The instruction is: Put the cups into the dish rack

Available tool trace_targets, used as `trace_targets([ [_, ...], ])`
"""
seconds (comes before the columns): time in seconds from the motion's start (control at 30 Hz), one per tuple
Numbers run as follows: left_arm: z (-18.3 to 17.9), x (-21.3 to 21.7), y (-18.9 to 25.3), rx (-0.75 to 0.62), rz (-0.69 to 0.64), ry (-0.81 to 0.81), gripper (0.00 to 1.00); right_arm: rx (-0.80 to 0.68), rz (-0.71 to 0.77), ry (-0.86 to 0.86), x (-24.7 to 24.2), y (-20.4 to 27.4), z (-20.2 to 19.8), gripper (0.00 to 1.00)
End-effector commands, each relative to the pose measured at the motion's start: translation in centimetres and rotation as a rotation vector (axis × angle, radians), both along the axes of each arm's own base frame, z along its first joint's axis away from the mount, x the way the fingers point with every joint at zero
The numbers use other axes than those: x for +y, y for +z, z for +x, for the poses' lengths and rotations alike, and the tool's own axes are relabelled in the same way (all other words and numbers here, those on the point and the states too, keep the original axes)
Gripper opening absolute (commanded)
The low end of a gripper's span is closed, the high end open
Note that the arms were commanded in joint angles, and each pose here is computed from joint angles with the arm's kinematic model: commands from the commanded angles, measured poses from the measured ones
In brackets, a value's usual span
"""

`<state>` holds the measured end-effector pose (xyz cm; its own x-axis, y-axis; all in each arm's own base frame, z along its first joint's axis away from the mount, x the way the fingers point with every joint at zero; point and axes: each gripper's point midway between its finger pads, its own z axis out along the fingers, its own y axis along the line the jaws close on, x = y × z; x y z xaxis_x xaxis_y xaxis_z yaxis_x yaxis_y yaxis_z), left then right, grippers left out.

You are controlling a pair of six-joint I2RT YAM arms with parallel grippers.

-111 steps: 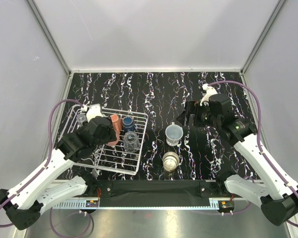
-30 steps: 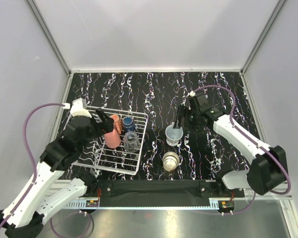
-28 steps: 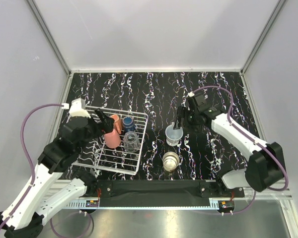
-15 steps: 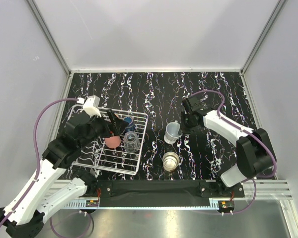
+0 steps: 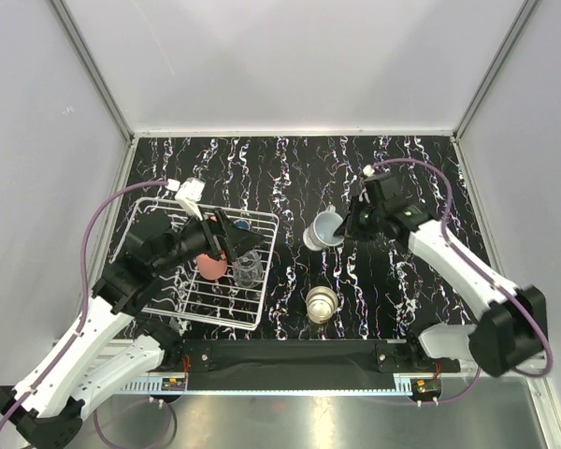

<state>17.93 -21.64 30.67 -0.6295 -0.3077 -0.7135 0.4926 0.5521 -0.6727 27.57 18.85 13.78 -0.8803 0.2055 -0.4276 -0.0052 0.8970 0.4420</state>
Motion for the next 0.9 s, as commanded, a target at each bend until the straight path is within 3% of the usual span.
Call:
trace_targets([
  [0.0, -1.3, -1.9, 3.8, -0.065, -0.164, -0.129, 0.99, -0.249, 0.279, 0.127, 3.4, 10.2, 0.6, 0.0],
  [0.23, -2.1, -2.9, 6.3, -0.107, -0.299, -0.201, 0.99, -0.404, 0.569, 0.317, 5.8, 19.8, -3.0, 0.0],
  [0.37, -2.8, -2.8, 7.5, -0.153, -0.356, -0.228, 0.99, -0.429, 0.702, 0.442, 6.8, 22.8, -5.6, 0.0],
  [0.87, -2.6, -4.2, 7.9, -0.08, -0.45, -0.291, 0.99, -0.532, 0.862, 0.652, 6.7, 27.5, -10.6, 0.0],
])
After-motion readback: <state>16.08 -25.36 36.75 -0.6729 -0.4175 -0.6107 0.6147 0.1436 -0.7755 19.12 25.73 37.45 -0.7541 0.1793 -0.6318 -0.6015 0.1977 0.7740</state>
